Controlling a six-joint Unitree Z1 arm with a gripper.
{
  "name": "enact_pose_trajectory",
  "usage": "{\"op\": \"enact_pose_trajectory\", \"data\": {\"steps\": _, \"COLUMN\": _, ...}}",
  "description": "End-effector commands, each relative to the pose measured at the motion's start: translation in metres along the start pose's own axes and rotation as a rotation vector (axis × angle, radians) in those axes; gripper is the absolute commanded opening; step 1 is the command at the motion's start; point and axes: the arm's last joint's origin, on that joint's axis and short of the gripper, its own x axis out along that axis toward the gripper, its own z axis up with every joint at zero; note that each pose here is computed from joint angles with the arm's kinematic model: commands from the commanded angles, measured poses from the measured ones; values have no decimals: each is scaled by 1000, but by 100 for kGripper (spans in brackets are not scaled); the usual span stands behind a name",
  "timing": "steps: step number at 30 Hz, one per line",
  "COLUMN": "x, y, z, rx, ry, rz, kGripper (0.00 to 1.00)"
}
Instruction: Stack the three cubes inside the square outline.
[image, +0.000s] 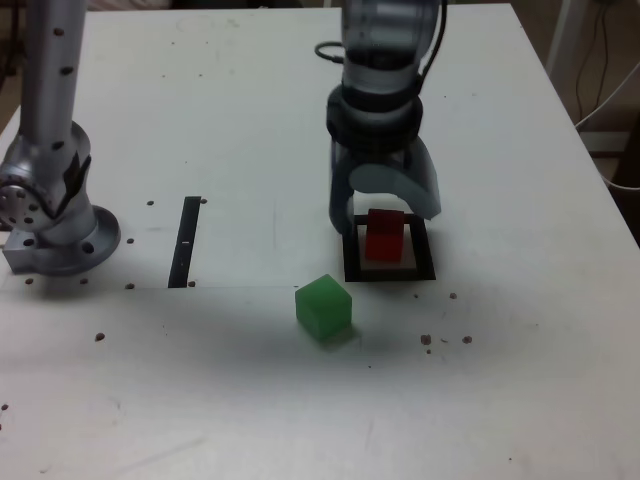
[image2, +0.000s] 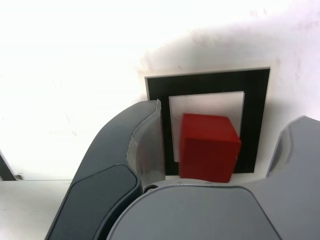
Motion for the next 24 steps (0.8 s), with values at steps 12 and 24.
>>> {"op": "enact_pose_trajectory", "data": {"steps": 12, "x": -20, "y": 7, "z": -15, "rx": 17, "ry": -34, "rz": 9, "kGripper": 99}}
{"op": "enact_pose_trajectory", "data": {"steps": 24, "x": -50, "y": 75, "z": -33, "rx": 130, "ry": 40, "rz": 30, "kGripper": 99}}
